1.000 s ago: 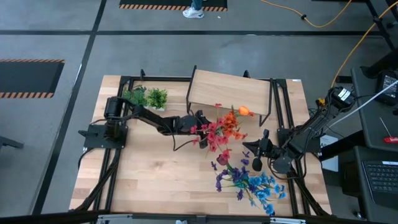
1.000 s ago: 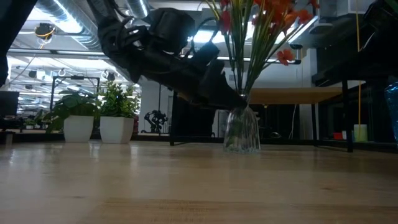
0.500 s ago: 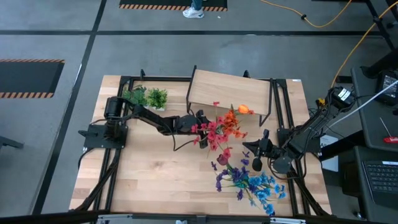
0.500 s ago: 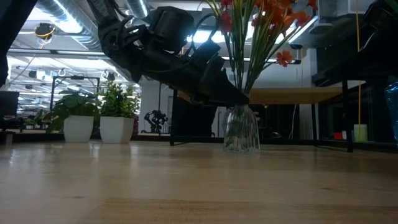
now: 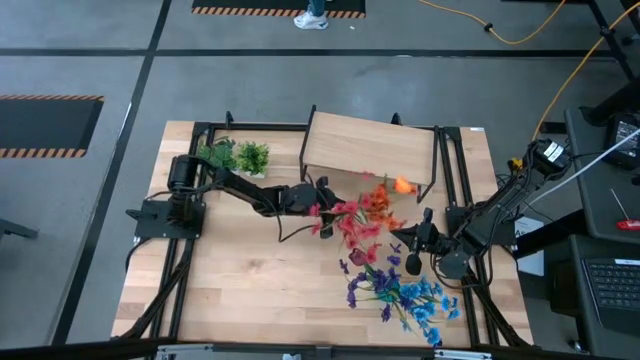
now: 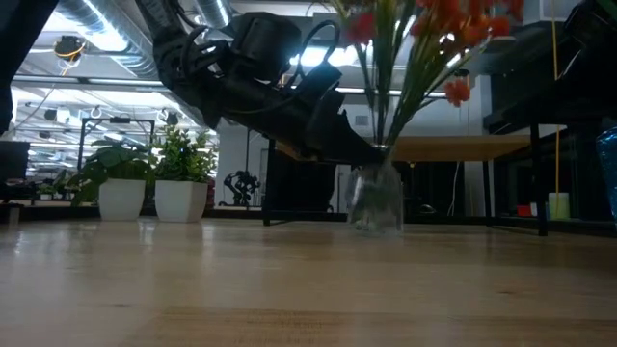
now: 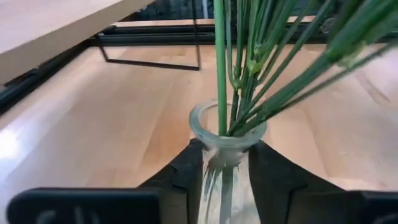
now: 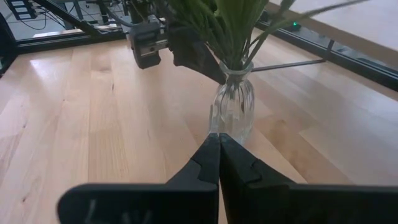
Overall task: Pick and place flowers into a vace then onto a shelf
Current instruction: Put the transparent vase on the shelf
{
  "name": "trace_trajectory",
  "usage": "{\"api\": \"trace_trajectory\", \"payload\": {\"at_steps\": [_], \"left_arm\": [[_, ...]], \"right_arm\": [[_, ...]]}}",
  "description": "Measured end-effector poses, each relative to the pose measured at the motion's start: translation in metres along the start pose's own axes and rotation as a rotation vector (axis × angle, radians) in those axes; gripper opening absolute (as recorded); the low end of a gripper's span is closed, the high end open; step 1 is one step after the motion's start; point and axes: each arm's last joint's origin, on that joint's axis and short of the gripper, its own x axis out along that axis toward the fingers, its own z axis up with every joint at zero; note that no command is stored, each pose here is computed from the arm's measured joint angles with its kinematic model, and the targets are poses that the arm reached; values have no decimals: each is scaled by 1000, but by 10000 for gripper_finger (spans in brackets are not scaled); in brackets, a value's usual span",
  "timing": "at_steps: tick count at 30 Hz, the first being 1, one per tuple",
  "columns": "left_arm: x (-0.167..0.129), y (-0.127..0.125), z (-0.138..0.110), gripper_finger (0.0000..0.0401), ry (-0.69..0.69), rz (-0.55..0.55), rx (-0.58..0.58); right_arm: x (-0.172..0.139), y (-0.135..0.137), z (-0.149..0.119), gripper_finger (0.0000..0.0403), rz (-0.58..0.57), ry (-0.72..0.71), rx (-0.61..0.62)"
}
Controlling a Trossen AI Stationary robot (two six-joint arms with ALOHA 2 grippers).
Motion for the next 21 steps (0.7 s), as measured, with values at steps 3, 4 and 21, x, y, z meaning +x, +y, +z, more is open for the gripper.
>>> {"api": "trace_trajectory", "payload": {"at_steps": [3, 4, 21], "left_arm": [[0, -1, 0, 80, 4, -39, 0], [0, -1, 0, 76, 5, -41, -1], [0, -1, 0, 141, 2, -43, -17]], "right_arm": [[0, 0, 0, 2, 0, 0, 0], [0, 0, 0, 2, 0, 0, 0], [0, 1, 0, 2, 20, 16, 5]]}}
